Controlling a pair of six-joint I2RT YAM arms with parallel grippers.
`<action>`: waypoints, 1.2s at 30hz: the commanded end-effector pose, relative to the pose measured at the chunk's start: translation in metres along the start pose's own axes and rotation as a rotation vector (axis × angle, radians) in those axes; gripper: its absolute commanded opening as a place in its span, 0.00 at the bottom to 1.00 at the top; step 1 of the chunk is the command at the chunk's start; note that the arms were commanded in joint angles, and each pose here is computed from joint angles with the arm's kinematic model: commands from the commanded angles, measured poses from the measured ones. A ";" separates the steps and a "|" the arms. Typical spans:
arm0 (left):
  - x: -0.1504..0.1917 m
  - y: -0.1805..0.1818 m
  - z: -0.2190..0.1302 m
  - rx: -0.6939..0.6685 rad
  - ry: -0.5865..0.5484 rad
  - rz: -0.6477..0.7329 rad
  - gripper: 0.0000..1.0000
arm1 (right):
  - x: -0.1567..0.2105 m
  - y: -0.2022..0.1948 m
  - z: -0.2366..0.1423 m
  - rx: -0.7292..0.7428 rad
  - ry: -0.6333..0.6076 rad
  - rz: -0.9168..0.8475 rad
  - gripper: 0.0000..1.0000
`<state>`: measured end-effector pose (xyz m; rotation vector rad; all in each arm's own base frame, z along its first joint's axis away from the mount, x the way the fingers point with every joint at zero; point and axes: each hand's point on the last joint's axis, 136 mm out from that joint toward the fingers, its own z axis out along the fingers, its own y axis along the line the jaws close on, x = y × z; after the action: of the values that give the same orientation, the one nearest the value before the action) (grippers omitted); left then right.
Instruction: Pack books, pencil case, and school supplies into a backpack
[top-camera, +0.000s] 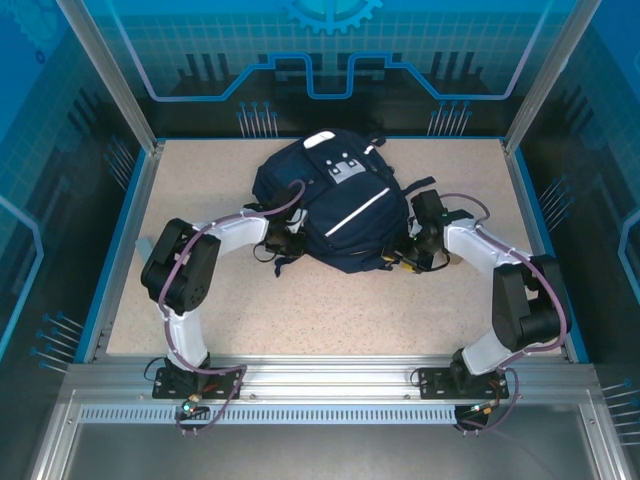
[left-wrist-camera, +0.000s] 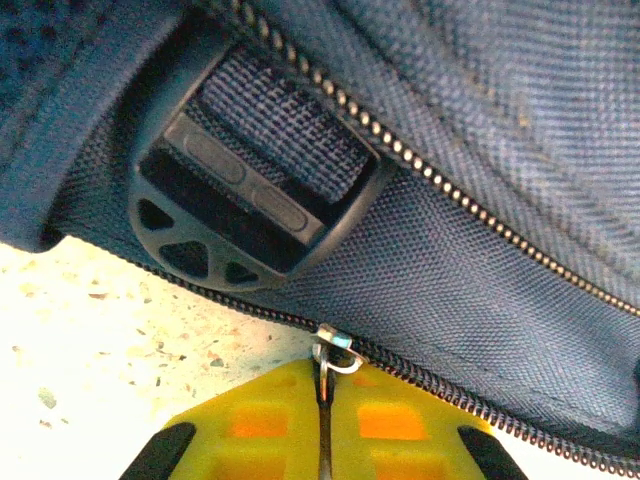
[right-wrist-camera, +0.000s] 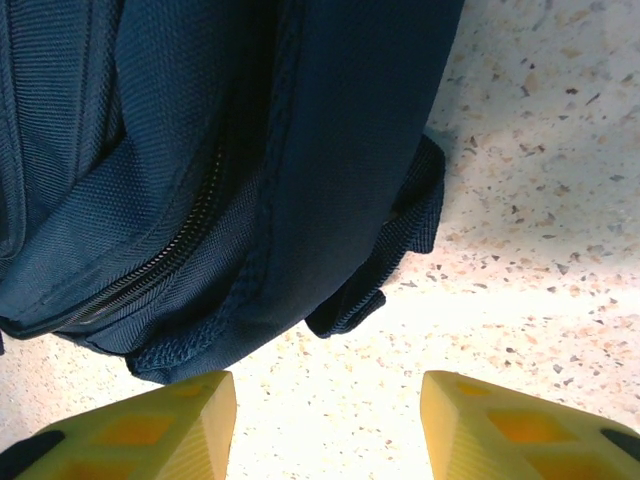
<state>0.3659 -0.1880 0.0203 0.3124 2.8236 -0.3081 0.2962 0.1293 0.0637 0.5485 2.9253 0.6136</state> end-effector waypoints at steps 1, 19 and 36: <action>-0.001 -0.002 -0.020 0.011 -0.018 -0.017 0.05 | 0.010 -0.003 0.009 0.019 0.025 0.013 0.52; 0.046 -0.074 -0.056 0.165 -0.059 0.044 0.00 | 0.029 0.012 0.041 -0.047 0.021 0.074 0.43; 0.039 -0.190 -0.060 0.406 -0.198 0.028 0.01 | 0.035 0.065 0.057 -0.165 0.016 -0.007 0.42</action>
<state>0.2714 -0.3055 0.0734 0.3603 2.6421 -0.6491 0.2874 0.1946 0.0313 0.5765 2.8784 0.7506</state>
